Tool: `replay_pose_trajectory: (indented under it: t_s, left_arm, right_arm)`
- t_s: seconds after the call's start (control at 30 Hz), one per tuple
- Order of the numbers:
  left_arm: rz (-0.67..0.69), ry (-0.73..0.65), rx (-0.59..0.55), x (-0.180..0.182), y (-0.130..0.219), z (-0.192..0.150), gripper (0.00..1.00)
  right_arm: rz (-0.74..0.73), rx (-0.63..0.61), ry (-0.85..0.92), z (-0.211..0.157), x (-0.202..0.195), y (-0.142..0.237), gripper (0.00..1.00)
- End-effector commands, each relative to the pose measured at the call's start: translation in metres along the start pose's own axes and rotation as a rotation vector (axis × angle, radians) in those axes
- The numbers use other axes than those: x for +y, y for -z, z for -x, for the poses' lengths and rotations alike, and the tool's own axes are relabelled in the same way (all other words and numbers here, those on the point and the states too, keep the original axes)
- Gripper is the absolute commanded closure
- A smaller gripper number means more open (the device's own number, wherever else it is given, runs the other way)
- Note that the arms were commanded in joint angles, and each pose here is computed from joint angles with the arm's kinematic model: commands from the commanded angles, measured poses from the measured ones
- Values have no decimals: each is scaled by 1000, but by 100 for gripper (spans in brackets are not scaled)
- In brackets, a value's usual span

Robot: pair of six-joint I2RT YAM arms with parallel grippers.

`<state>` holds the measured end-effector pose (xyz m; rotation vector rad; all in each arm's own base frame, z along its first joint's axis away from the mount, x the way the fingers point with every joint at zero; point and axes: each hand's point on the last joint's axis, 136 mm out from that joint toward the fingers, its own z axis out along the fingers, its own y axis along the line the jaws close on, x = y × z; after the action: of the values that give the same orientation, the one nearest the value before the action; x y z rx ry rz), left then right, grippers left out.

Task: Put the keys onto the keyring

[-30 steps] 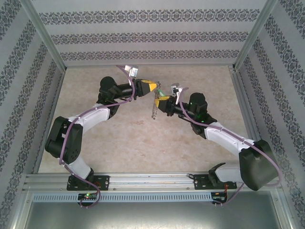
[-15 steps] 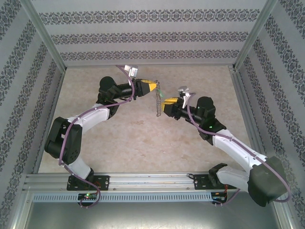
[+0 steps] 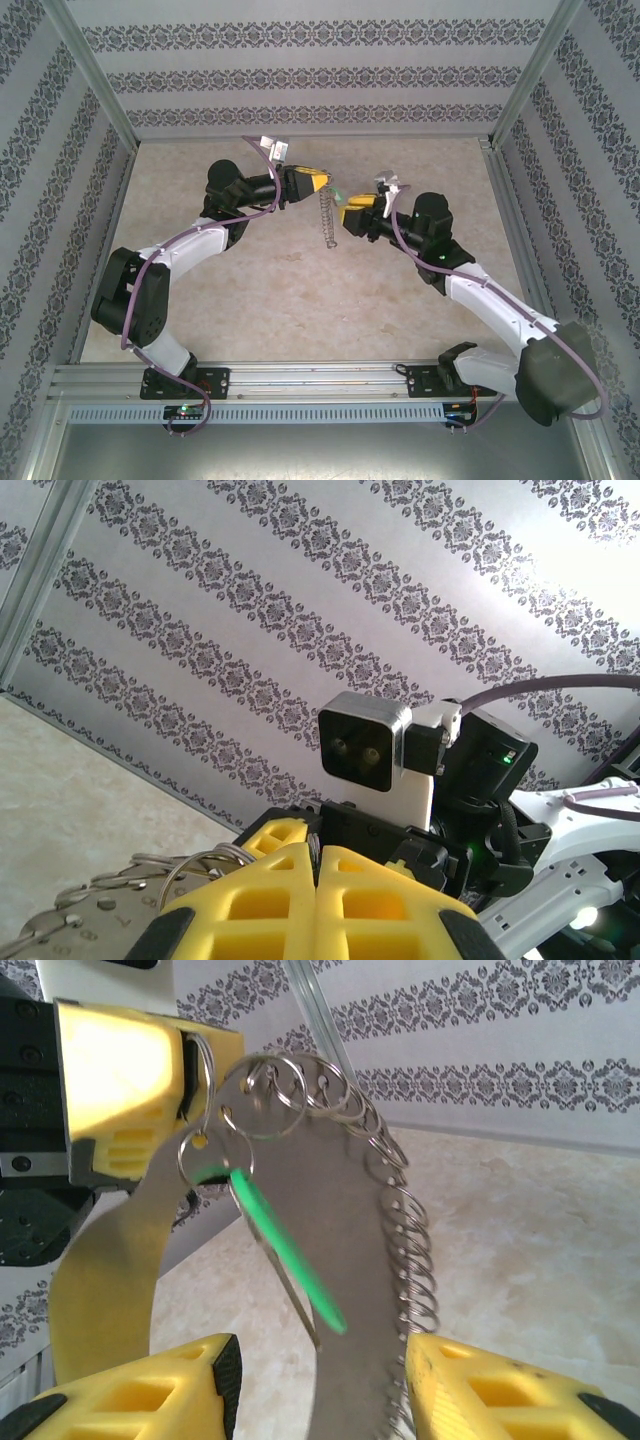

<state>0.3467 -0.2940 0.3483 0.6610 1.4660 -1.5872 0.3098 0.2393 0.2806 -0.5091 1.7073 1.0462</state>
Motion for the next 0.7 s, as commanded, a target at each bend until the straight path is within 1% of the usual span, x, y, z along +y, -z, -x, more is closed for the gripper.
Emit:
replay_pose_trajectory:
  t_s: [0.0,0.33,0.5,0.6,0.67]
  left_arm:
    - [-54,-90,-13,-28,-3,16,100]
    - [-62,-86,-7,-29,-3,17,100]
    - [-65,-81,-6,-29,-3,16,100]
    - [-67,-78,-6,-28,-4,15,100]
    - [-72,-73,-5,-27,-4,15,100]
  right_arm:
    - [54,-16,54,15,14,-8,52]
    - [89,15,63,13,18,-24,54]
    - [100,20,63,13,19,-29,59]
    - [114,27,64,13,21,-33,68]
    - [120,32,63,12,22,-34,78]
